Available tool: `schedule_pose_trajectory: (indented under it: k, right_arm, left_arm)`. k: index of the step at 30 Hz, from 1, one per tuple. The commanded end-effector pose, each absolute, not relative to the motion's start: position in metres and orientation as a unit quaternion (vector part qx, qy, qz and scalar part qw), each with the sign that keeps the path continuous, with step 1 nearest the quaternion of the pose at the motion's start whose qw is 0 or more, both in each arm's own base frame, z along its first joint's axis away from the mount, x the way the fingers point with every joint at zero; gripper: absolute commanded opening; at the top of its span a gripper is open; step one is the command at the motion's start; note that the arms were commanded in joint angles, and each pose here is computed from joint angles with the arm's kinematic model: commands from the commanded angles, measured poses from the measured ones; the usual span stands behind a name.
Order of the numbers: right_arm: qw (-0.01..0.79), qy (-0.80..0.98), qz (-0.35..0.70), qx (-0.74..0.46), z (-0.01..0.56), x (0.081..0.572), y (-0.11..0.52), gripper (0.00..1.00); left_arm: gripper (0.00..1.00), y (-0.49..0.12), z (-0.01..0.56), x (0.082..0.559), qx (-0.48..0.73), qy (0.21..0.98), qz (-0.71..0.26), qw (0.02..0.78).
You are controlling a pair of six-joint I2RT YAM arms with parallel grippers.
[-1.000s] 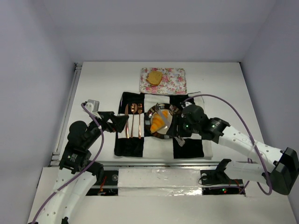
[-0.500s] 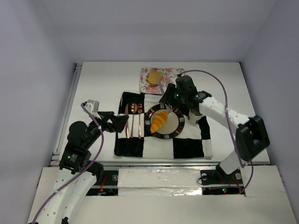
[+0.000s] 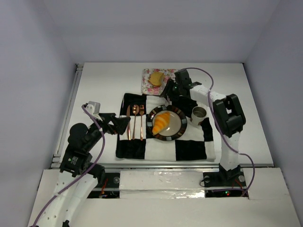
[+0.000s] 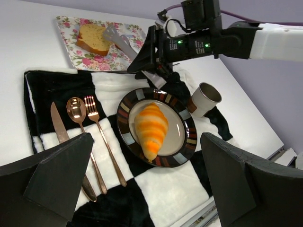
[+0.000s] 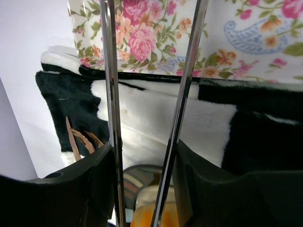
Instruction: Place the bread
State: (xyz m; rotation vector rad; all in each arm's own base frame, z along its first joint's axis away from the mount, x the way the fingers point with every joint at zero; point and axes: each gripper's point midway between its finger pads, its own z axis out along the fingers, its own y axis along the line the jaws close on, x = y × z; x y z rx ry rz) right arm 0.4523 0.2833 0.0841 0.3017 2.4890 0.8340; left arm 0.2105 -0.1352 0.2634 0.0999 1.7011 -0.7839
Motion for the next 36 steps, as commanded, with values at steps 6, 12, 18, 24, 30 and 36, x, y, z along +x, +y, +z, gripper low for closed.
schedule_pose_trajectory:
  k: [6,12,18,24,30,36]
  right_arm:
    - [0.262,0.886,0.371,0.09,0.104,0.467,0.306,0.38]
    - [0.273,0.88,0.379,0.087,0.117,0.463,0.305,0.23]
    - [0.315,0.862,0.391,0.068,0.174,0.45,0.296,0.18]
    - [0.313,0.87,0.378,0.052,0.18,0.396,0.271,0.17]
    - [0.309,0.863,0.399,0.042,0.191,0.305,0.241,0.16]
    - [0.268,0.859,0.436,0.016,0.201,0.199,0.234,0.16]
  left_arm:
    - [0.99,-0.139,0.269,0.21,0.053,0.72,-0.346,0.599]
    - [0.99,-0.139,0.269,0.21,0.052,0.72,-0.346,0.6]
    - [0.99,-0.139,0.269,0.211,0.05,0.72,-0.346,0.6]
    - [0.99,-0.138,0.269,0.21,0.05,0.719,-0.345,0.601]
    - [0.99,-0.139,0.27,0.21,0.051,0.718,-0.347,0.602]
    - [0.99,-0.14,0.269,0.21,0.054,0.719,-0.349,0.598]
